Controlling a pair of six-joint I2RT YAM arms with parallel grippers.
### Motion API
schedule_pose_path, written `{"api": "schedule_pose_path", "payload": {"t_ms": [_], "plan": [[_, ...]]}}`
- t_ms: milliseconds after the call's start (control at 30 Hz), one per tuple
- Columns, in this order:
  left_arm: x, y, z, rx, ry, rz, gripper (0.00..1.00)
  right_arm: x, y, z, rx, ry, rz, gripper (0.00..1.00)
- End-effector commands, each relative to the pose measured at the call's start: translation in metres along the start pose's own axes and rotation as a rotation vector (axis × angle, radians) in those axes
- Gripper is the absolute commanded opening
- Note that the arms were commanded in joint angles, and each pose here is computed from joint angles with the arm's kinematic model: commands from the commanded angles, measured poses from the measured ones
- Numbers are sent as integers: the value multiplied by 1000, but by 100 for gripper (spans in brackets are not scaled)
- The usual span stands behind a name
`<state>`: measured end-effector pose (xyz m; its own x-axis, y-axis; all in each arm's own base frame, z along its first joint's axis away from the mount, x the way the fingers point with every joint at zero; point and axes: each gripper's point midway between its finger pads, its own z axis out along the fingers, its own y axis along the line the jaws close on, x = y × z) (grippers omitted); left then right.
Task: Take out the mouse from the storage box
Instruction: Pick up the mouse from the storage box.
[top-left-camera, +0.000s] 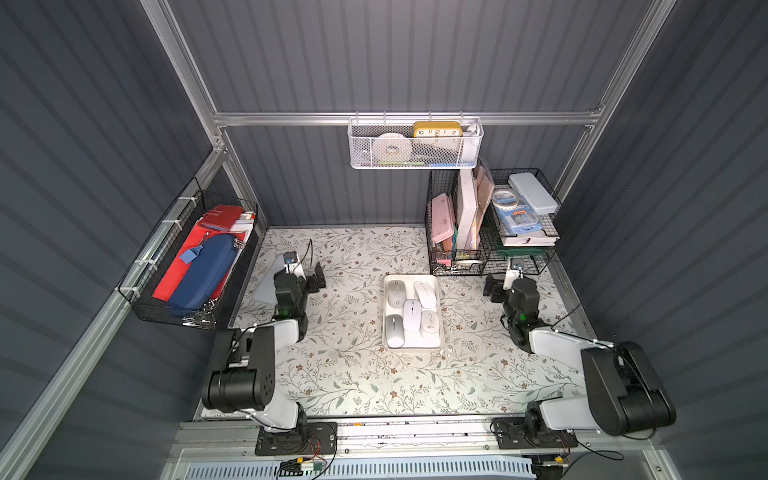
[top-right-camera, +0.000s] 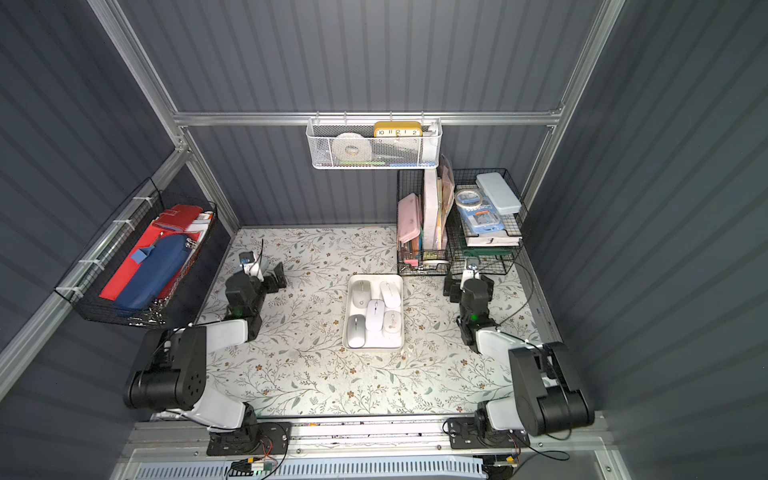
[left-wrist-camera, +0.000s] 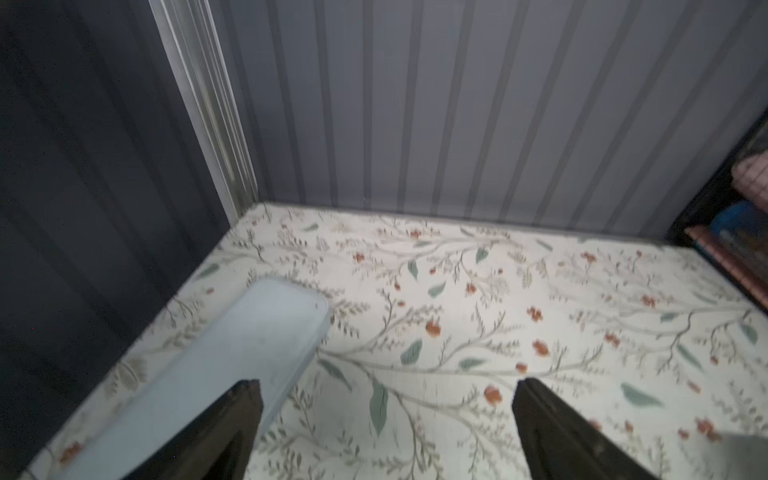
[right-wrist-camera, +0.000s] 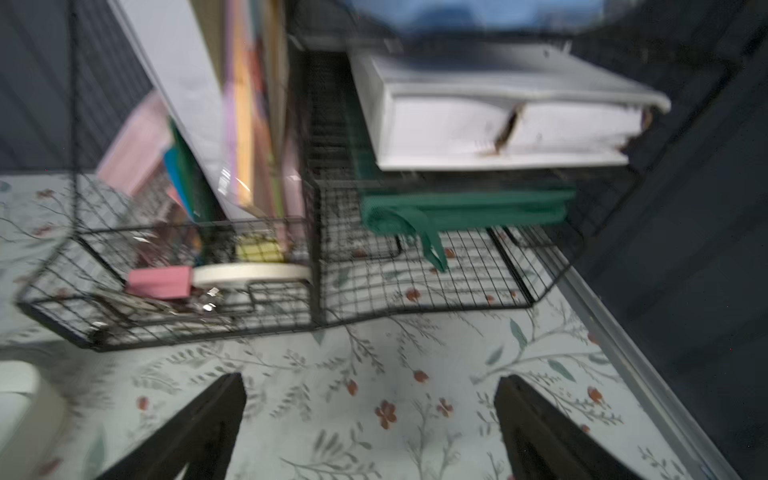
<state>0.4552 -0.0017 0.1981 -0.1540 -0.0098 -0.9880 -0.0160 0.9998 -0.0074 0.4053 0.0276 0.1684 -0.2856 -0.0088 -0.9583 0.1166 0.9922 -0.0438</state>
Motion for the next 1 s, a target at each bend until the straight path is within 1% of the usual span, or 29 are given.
{"api": "schedule_pose_path", "payload": {"t_ms": [0, 33, 67, 100, 133, 167, 200, 233, 267, 300, 333, 367, 400, 433, 467, 500, 533, 567, 600, 633, 667, 700, 767, 800, 833, 900, 967], "plan": [[-100, -4, -24, -64, -67, 11, 99, -30, 22, -22, -33, 143, 149, 99], [-132, -10, -34, -38, -113, -10, 99, -32, 18, -24, 5, 174, 302, 99], [-154, -15, -43, -1, -130, -67, 99, -27, 9, -22, 85, 196, 453, 99], [-170, -15, -51, 7, -111, -188, 99, -16, 16, -20, 24, 279, 521, 99], [-173, -10, -56, -12, -64, -278, 99, -11, 31, -18, -100, 338, 547, 99], [-174, -6, -59, -23, -46, -361, 99, -5, 33, -15, -134, 354, 597, 99], [-172, -17, -59, 64, -20, -374, 99, -2, 42, -13, -221, 357, 624, 92], [-172, -31, -58, 164, 3, -348, 99, -1, 60, -16, -346, 365, 601, 77], [-166, -39, -55, 206, 47, -332, 88, 2, 68, -20, -389, 389, 590, 67], [-158, -42, -50, 213, 94, -323, 69, 5, 76, -24, -396, 435, 580, 53], [-151, -42, -46, 205, 138, -331, 62, 6, 84, -28, -388, 480, 530, 40], [-145, -42, -44, 196, 172, -339, 62, 7, 94, -34, -373, 521, 454, 38], [-145, -37, -41, 168, 178, -334, 56, 4, 106, -42, -351, 550, 350, 37], [-139, -32, -39, 131, 209, -340, 49, 7, 119, -51, -326, 594, 246, 38], [-133, -26, -38, 84, 244, -359, 38, 5, 132, -59, -332, 628, 165, 41], [-121, -18, -38, 26, 296, -393, 28, 6, 146, -66, -345, 678, 92, 49], [-110, -18, -39, 15, 344, -401, 27, 8, 163, -72, -387, 740, 43, 56], [-100, -18, -37, 0, 391, -400, 30, 14, 176, -77, -430, 811, 23, 59], [-85, -11, -35, -54, 448, -413, 31, 16, 189, -81, -465, 880, 22, 61], [-70, -9, -35, -99, 512, -463, 32, 18, 205, -80, -515, 907, 32, 64], [-67, -7, -34, -124, 534, -482, 37, 18, 215, -76, -535, 904, 37, 66], [-57, -4, -34, -164, 560, -521, 39, 19, 225, -71, -541, 898, 40, 66], [-42, -8, -34, -174, 613, -587, 37, 23, 243, -58, -542, 905, 41, 67], [-35, -12, -35, -168, 634, -618, 37, 27, 250, -52, -531, 929, 29, 67], [-17, -16, -39, -172, 680, -652, 37, 28, 259, -48, -526, 945, 3, 67], [-4, -25, -43, -139, 711, -672, 38, 37, 275, -43, -517, 975, -45, 69], [4, -27, -47, -130, 707, -676, 39, 46, 292, -39, -519, 960, -69, 70]]}}
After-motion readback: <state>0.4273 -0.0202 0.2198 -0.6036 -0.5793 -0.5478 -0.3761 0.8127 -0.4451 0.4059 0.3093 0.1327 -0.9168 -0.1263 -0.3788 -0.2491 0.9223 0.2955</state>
